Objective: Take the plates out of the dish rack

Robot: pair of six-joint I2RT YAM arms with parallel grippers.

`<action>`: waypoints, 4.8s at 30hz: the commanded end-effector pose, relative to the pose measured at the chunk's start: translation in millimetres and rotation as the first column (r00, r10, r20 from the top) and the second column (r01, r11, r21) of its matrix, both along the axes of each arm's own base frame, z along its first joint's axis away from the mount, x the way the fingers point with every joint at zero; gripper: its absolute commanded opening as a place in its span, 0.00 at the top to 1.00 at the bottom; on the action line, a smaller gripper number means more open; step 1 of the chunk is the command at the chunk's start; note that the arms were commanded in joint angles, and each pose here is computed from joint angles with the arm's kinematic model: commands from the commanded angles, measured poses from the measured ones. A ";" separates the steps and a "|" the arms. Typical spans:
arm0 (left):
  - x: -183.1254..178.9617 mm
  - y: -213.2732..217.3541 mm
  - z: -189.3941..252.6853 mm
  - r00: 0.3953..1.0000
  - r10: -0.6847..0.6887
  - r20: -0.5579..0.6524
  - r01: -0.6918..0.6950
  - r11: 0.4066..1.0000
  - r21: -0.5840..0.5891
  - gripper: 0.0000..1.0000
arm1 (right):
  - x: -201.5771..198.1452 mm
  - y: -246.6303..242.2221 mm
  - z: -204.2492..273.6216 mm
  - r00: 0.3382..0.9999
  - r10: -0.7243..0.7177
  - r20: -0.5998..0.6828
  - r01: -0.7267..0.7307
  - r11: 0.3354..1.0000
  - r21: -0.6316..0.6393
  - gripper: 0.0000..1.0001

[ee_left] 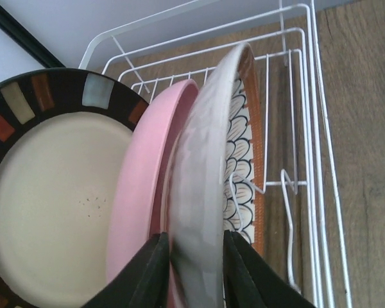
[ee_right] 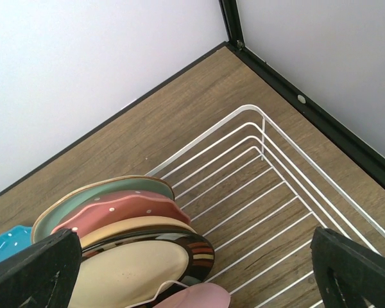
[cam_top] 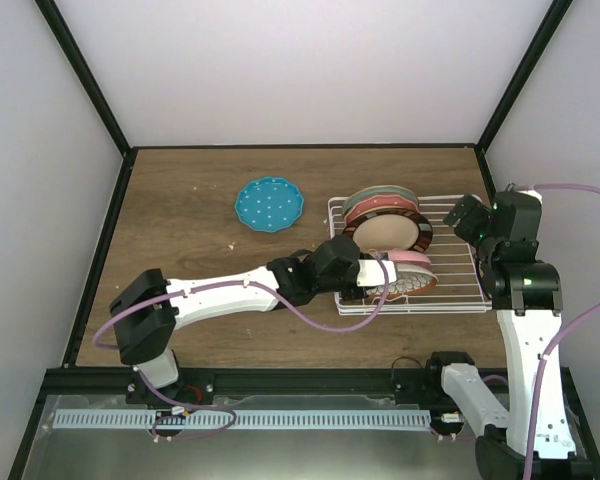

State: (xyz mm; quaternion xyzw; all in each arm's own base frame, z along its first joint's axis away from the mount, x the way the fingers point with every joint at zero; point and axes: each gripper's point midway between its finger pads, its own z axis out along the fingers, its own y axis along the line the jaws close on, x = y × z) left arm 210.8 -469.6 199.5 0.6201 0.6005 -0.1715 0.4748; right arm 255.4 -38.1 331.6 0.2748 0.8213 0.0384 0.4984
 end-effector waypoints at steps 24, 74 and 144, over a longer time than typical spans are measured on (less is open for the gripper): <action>-0.9 -20.9 70.0 0.953 0.145 0.267 -0.114 0.985 -0.128 0.96 | -16.8 -6.2 -13.7 0.999 -0.050 -0.014 0.050 0.999 0.013 0.00; -31.5 17.0 217.0 0.817 0.273 0.507 -0.070 0.921 -0.384 0.96 | -24.6 5.3 -30.0 0.999 -0.022 -0.027 0.025 0.995 0.098 0.00; 284.1 575.5 -114.0 -0.393 0.420 -0.818 -0.913 -0.286 0.291 0.86 | 51.5 -15.9 -9.9 0.996 -0.077 -0.033 0.076 0.996 -0.038 0.00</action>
